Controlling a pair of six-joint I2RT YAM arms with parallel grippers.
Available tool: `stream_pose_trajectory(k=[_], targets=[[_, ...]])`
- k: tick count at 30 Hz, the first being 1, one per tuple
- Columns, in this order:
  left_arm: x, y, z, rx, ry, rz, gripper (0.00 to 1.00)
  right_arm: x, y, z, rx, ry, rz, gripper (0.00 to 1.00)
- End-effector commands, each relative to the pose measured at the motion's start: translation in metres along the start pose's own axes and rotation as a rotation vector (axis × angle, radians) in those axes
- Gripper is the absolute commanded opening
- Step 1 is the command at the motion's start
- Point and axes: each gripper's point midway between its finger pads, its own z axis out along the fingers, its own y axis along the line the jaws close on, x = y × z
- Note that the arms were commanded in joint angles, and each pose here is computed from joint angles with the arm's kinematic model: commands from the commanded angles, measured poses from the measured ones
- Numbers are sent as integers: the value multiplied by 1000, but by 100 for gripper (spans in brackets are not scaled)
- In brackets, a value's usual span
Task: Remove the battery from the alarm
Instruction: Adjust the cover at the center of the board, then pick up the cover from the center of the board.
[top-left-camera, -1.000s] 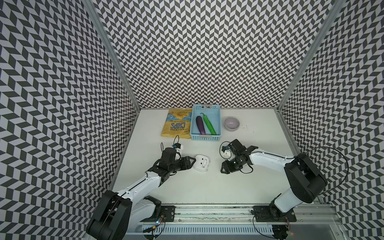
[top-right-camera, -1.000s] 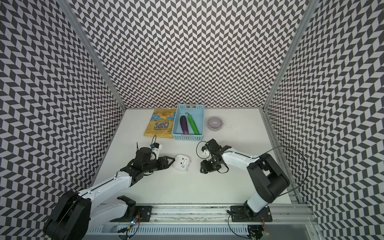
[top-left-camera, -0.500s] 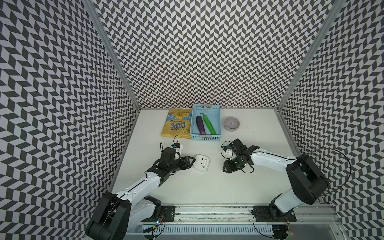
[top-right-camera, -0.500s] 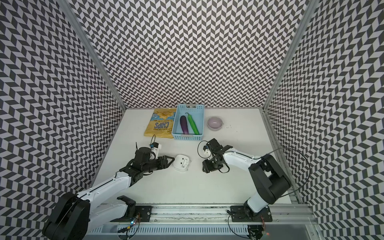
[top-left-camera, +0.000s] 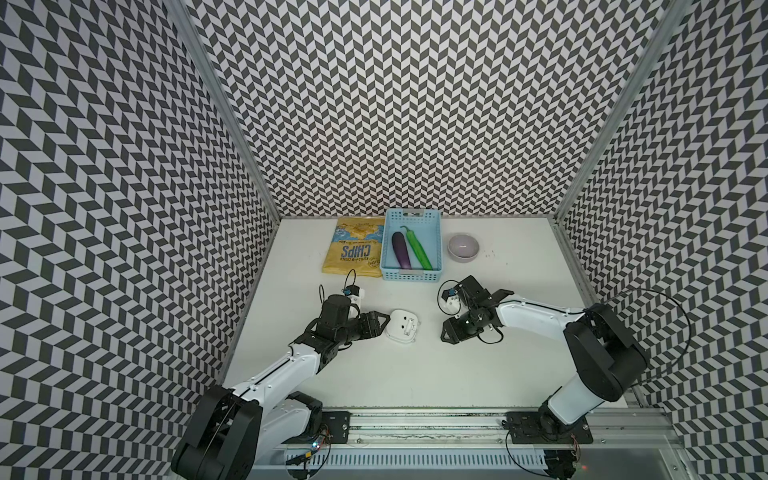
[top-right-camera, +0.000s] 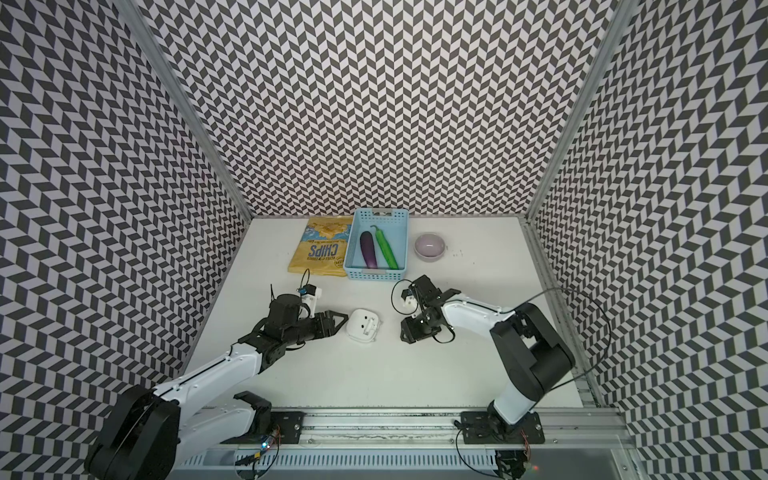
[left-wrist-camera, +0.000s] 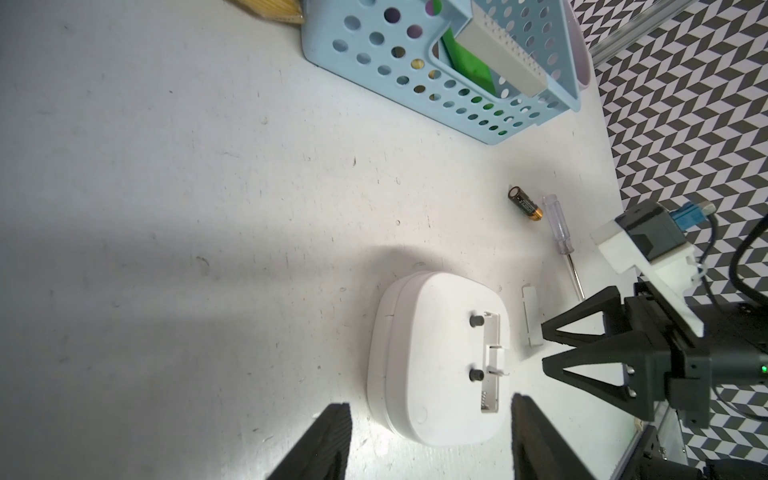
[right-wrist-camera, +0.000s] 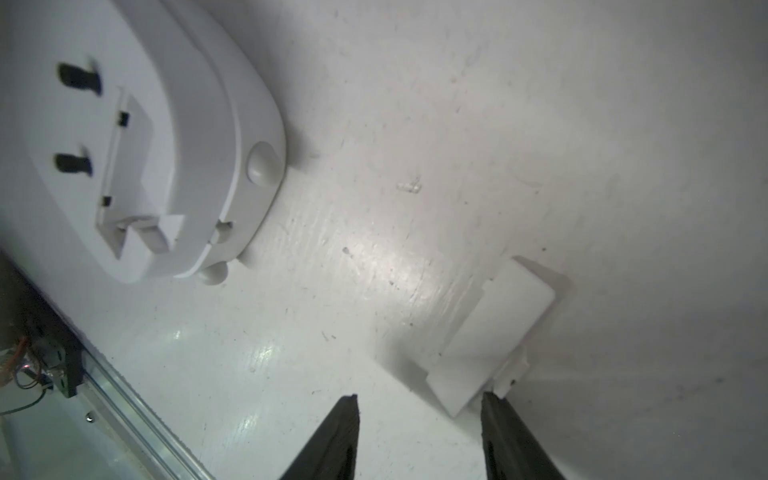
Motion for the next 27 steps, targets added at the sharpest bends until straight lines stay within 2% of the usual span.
stream_pose_trajectory(k=[1, 7, 12, 15, 18, 27], targets=[[-14, -7, -5, 8, -35, 29, 61, -3, 11, 0, -50, -16, -10, 51], [-14, -6, -5, 4, -34, 26, 61, -11, 4, -19, -19, -58, 6, 50], [-15, -7, -7, 5, -44, 27, 61, -12, -14, -38, -65, -131, 77, 39], [-17, -9, -7, 13, -47, 28, 61, -12, -16, -35, -146, -140, 109, 29], [-17, -9, -7, 14, -45, 26, 60, -13, -16, -31, -220, -145, 139, 25], [-13, -8, -7, 16, -42, 24, 60, -6, -19, -14, -301, -108, 202, 23]])
